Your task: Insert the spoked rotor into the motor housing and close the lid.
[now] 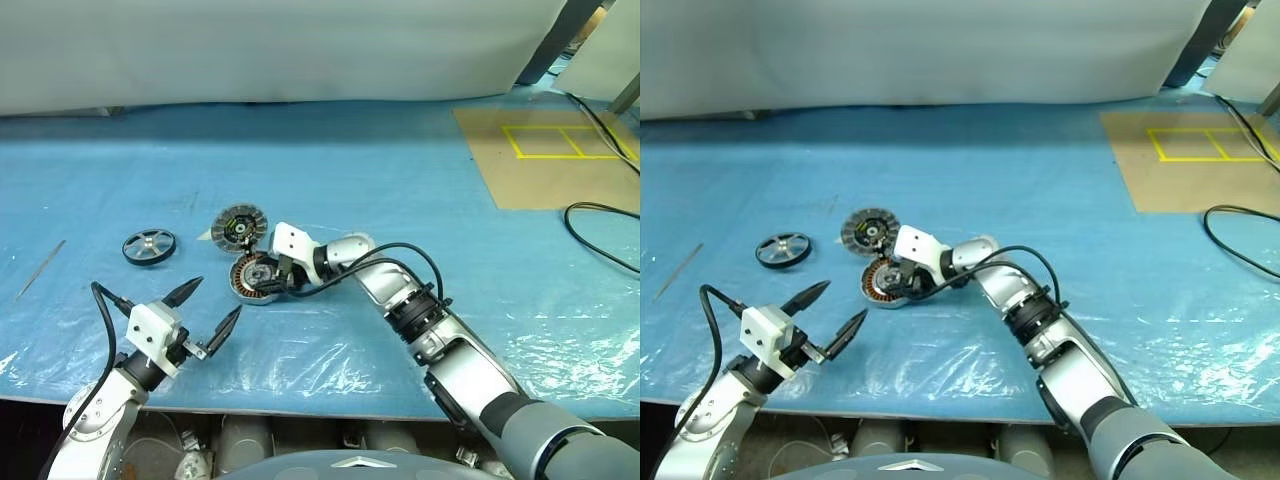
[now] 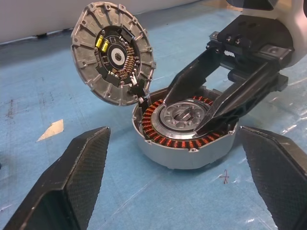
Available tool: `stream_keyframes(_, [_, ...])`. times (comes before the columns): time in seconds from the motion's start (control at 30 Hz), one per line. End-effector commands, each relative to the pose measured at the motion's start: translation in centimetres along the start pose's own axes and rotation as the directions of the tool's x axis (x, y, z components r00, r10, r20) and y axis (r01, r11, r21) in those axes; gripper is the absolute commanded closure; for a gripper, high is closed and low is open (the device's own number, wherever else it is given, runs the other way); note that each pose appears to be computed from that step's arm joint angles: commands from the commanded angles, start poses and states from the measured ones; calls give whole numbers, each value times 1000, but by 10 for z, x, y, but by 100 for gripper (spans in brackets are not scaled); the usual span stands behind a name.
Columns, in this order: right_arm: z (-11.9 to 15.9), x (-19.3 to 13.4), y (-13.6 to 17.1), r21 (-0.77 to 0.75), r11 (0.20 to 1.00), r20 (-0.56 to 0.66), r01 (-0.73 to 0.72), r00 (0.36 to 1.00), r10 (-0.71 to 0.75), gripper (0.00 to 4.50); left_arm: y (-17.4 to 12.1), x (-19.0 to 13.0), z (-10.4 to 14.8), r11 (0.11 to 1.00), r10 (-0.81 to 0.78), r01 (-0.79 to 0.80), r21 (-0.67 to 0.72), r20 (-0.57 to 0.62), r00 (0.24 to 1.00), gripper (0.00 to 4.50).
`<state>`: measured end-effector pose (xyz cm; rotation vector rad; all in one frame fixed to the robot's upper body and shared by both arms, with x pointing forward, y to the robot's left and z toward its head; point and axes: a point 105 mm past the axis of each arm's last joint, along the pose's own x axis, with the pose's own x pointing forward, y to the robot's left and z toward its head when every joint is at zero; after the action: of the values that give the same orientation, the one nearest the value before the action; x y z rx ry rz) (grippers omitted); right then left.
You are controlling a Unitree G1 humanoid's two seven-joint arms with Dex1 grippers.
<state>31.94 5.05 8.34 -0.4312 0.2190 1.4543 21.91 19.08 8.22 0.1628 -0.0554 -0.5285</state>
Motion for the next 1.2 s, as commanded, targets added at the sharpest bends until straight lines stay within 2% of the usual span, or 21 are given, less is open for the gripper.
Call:
stream_keyframes(0.03, [13,-7,-9,47,998,74,35,997,-38,48,0,0,5,1000,-4,3,20,17,1000,0])
stream_keyframes(0.1, [15,-9,-12,52,998,81,42,996,-46,48,0,1,5,1000,-4,4,20,16,1000,0])
stream_keyframes(0.17, [15,-10,-13,52,998,83,44,995,-48,97,0,2,4,1000,-8,8,21,14,1000,0])
stream_keyframes(0.5, [14,2,-6,55,998,76,38,996,-42,448,1,3,2,1000,-17,17,23,11,1000,0])
stream_keyframes(0.67, [6,8,-3,23,999,22,39,999,-39,448,1,3,2,1000,-16,16,25,8,1000,0])
stream_keyframes(0.87, [-5,8,10,8,999,-32,-37,999,38,448,3,2,0,999,-15,15,28,3,1000,0])
stream_keyframes(1.2, [2,11,16,-92,993,-58,-70,996,64,448,5,5,-2,999,-20,20,35,1,1000,0])
